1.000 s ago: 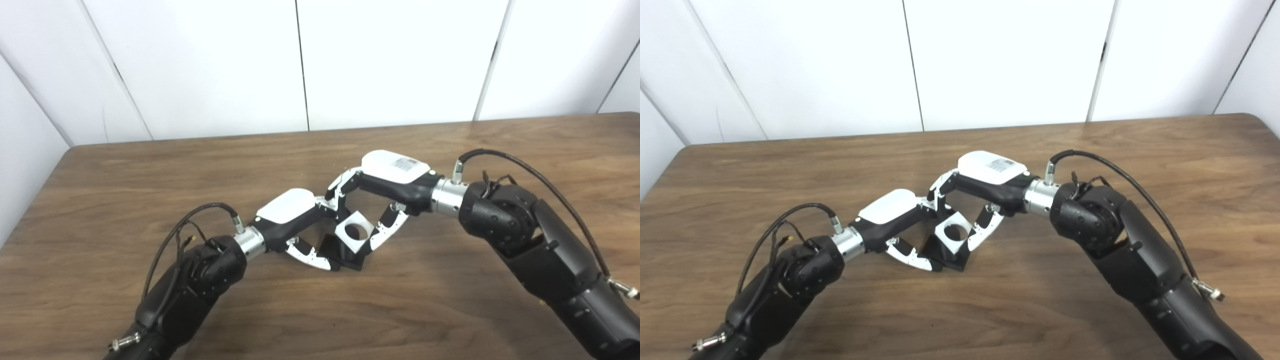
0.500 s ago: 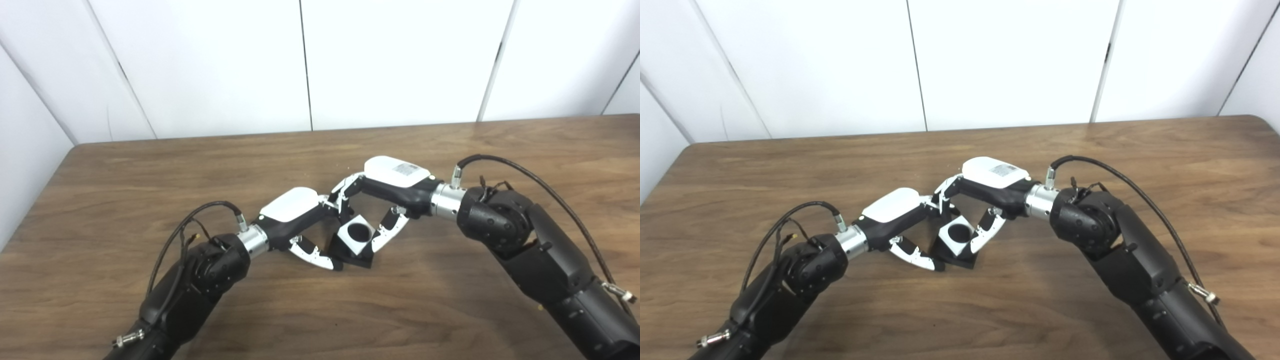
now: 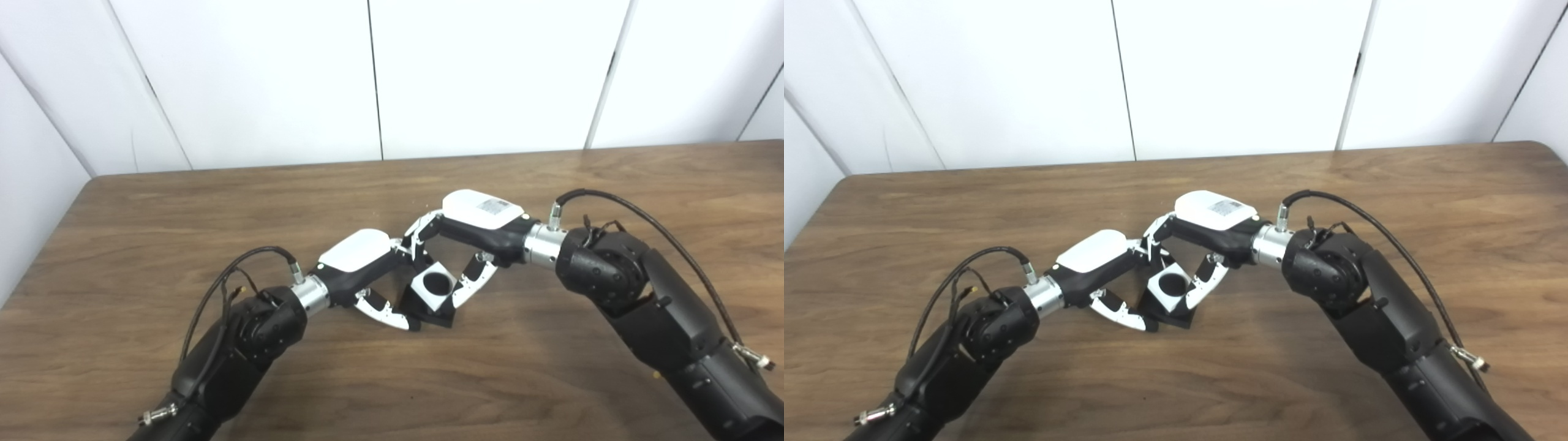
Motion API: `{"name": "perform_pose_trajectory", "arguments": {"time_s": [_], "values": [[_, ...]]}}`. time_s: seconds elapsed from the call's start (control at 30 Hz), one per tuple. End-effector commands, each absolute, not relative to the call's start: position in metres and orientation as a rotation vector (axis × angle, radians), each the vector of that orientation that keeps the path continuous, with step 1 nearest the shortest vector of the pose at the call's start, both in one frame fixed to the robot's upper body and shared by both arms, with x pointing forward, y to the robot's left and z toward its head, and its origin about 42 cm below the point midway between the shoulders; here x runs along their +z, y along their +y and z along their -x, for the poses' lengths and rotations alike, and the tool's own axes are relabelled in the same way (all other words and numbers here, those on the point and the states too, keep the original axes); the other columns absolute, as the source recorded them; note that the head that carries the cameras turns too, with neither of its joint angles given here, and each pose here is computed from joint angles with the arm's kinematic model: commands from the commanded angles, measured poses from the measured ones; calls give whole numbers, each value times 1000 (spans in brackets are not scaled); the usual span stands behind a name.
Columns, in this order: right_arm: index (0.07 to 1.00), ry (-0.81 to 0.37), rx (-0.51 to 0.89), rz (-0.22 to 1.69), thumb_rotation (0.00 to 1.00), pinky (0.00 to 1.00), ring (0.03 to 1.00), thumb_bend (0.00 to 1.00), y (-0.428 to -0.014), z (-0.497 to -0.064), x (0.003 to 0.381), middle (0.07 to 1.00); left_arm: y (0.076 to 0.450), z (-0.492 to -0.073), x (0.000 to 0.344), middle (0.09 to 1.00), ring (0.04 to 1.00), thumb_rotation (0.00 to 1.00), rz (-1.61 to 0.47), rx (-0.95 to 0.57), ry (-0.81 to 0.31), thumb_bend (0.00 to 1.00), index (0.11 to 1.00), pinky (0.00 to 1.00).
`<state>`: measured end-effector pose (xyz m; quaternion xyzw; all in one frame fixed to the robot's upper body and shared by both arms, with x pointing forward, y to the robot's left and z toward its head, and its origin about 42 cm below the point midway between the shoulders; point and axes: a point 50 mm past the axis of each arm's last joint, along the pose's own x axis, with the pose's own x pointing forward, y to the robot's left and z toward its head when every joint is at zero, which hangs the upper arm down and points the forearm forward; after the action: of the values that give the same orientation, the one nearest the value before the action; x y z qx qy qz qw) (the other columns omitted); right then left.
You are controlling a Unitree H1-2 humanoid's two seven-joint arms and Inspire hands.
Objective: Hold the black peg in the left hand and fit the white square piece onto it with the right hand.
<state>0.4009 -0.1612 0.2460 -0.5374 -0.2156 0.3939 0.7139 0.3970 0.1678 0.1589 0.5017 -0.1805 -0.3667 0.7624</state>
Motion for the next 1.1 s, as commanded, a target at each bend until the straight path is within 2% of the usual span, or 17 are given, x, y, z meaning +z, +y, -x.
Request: {"name": "perform_pose_trajectory", "arguments": {"time_s": [0.0, 0.13, 0.17, 0.2, 0.27, 0.63, 0.83, 0.97, 1.07], "values": [[485, -550, 888, 1203, 144, 754, 796, 513, -151, -403, 267, 769, 166, -393, 144, 827, 884, 293, -1133, -847, -310, 744, 565, 821], [496, -508, 893, 1222, 162, 750, 805, 514, -155, -403, 267, 796, 167, -393, 143, 826, 880, 285, -1131, -846, -310, 745, 565, 820], [588, -500, 892, 1224, 271, 756, 813, 636, -156, -403, 268, 808, 167, -393, 143, 827, 881, 284, -1130, -846, -310, 744, 564, 821], [640, -496, 890, 1224, 336, 760, 820, 704, -157, -403, 268, 818, 167, -393, 143, 827, 881, 285, -1128, -847, -310, 744, 562, 821], [688, -488, 890, 1225, 401, 776, 832, 759, -157, -403, 269, 832, 168, -393, 142, 827, 882, 293, -1125, -846, -310, 742, 560, 822], [799, -462, 878, 1232, 512, 790, 851, 848, -160, -406, 272, 866, 169, -394, 144, 830, 885, 266, -1132, -843, -308, 750, 561, 824], [818, -454, 873, 1236, 540, 796, 860, 878, -162, -405, 273, 876, 170, -394, 145, 830, 881, 273, -1132, -844, -310, 746, 560, 823], [819, -455, 855, 1235, 549, 799, 864, 871, -164, -407, 274, 875, 169, -393, 145, 830, 883, 266, -1133, -844, -305, 749, 561, 818], [814, -470, 818, 1217, 563, 777, 854, 814, -168, -408, 281, 869, 170, -393, 145, 831, 882, 265, -1136, -845, -306, 746, 562, 820]]}}
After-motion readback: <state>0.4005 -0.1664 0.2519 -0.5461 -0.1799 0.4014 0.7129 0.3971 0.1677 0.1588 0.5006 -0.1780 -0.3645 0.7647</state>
